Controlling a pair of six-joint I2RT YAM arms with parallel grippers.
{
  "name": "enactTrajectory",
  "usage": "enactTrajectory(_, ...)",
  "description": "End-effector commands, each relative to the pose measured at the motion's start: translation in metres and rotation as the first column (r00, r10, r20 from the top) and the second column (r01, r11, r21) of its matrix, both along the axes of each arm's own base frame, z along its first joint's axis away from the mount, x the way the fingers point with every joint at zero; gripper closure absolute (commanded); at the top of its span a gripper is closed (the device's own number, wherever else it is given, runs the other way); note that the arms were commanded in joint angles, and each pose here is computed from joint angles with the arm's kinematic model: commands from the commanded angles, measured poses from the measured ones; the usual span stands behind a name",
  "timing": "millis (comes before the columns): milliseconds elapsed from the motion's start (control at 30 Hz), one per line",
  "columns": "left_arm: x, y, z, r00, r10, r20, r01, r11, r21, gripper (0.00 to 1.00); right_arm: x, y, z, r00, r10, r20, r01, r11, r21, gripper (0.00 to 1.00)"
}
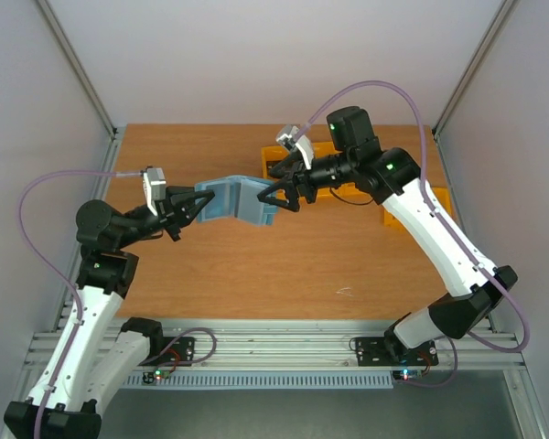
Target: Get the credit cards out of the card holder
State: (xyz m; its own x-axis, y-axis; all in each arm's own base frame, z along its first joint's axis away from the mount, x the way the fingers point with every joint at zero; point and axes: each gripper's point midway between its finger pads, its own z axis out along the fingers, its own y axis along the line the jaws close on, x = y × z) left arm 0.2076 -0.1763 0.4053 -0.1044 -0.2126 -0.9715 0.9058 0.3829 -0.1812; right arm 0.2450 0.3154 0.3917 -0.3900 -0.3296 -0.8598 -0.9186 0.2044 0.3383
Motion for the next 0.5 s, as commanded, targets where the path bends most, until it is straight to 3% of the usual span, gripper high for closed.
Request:
enactTrajectory(0, -0.017, 0.0, 0.026, 0.995, -0.027, 0.095, 0.029, 0.999, -0.023, 1.0, -0.013, 0.013, 0.004, 0.997, 0.078, 0.0, -0.078, 0.995, 0.056, 0.05)
enactTrajectory(100, -0.017, 0.0, 0.027, 0.996, -0.028, 0.086, 0.031, 0.999, -0.031, 1.0, -0.025, 0.026, 0.004, 0.989, 0.146, -0.001, -0.145, 0.987, 0.07, 0.11)
enactTrajectory(133, -0.016, 0.0, 0.027, 0.996, -0.026, 0.082, 0.029, 0.999, -0.034, 1.0, -0.028, 0.028, 0.005, 0.987, 0.163, -0.004, -0.162, 0.983, 0.081, 0.18)
enactTrajectory(233, -0.013, 0.002, 0.026, 0.998, -0.011, 0.061, 0.014, 0.999, -0.051, 1.0, -0.031, 0.031, 0.012, 0.981, 0.195, -0.006, -0.193, 0.974, 0.117, 0.6)
enactTrajectory(333, -0.011, 0.003, 0.024, 0.999, -0.004, 0.045, 0.006, 0.998, -0.064, 1.0, -0.035, 0.031, 0.014, 0.976, 0.216, -0.002, -0.214, 0.968, 0.129, 0.91)
enactTrajectory(367, -0.011, 0.003, 0.024, 0.999, -0.002, 0.041, 0.005, 0.998, -0.066, 1.0, -0.036, 0.031, 0.015, 0.976, 0.217, -0.003, -0.215, 0.968, 0.129, 0.98)
enactTrajectory(467, -0.013, 0.003, 0.021, 0.999, -0.006, 0.036, 0.008, 0.998, -0.063, 0.95, -0.039, 0.028, 0.018, 0.973, 0.229, 0.005, -0.228, 0.965, 0.133, 0.99)
